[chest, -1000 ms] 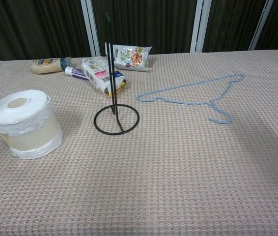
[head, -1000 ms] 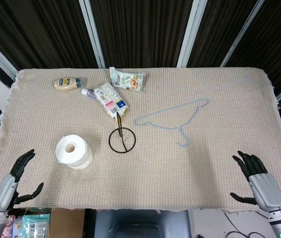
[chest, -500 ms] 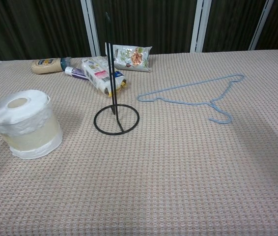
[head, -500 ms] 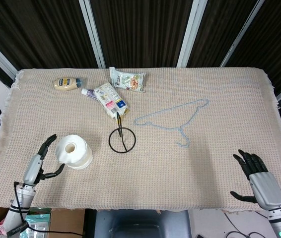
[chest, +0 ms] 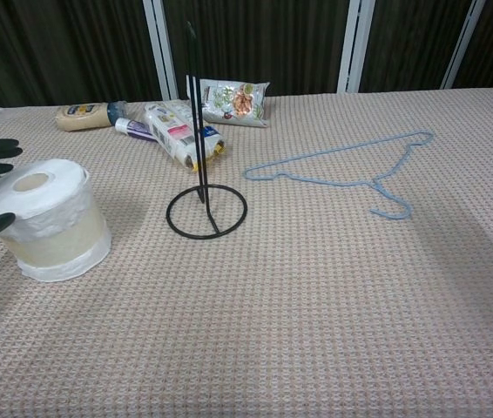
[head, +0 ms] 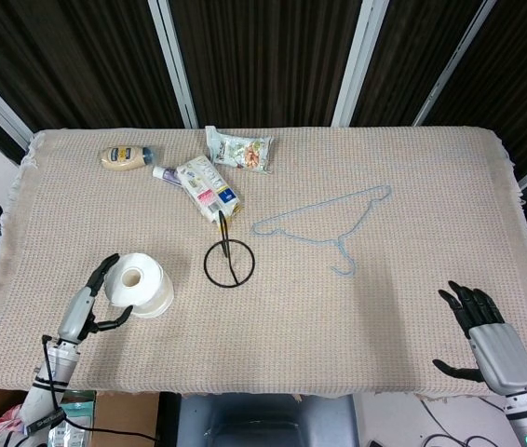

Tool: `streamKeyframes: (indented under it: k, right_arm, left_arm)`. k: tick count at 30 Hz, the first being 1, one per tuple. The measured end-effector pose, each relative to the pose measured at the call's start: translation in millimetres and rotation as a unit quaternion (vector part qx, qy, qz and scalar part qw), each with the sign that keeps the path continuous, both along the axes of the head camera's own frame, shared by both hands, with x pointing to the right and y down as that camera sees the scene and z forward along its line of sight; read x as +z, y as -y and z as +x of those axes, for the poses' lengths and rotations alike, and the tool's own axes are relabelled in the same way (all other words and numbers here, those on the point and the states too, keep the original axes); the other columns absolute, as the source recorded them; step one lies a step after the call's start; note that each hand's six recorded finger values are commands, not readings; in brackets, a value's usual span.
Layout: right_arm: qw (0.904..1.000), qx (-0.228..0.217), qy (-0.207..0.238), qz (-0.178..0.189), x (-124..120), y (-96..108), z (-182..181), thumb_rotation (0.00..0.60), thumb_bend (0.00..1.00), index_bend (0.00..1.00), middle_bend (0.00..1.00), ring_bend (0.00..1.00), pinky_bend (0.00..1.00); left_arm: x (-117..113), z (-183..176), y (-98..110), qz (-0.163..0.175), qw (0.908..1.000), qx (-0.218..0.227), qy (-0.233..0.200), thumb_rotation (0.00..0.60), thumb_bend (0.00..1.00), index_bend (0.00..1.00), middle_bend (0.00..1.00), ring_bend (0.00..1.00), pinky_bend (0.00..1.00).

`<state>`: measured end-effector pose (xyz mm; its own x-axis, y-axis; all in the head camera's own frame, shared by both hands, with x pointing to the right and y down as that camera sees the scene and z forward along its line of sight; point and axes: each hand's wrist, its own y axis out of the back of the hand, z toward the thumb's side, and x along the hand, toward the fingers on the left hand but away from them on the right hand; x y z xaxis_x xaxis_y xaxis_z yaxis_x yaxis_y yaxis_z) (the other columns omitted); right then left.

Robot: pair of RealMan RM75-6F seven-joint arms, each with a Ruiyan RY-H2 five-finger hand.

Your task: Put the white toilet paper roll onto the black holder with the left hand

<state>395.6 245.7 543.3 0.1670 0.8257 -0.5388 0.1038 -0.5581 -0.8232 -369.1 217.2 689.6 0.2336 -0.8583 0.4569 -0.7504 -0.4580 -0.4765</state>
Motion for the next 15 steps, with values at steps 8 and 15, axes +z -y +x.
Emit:
streamKeyframes:
  k: [8, 15]
  right_arm:
    - [1.0, 0.0, 0.001, -0.001, 0.4, 0.2, 0.0, 0.6, 0.12, 0.0, 0.0, 0.0, 0.0]
    - [1.0, 0.001, 0.002, -0.001, 0.2, 0.5, 0.3, 0.6, 0.12, 0.0, 0.0, 0.0, 0.0]
  left_arm:
    - [11.2, 15.5, 1.1, -0.026, 0.9991, 0.008, -0.033, 0.6, 0.33, 0.0, 0.0, 0.0, 0.01]
    - [15.1, 19.1, 3.7, -0.034, 0.9986, 0.011, -0.039, 0.6, 0.32, 0.0, 0.0, 0.0, 0.22]
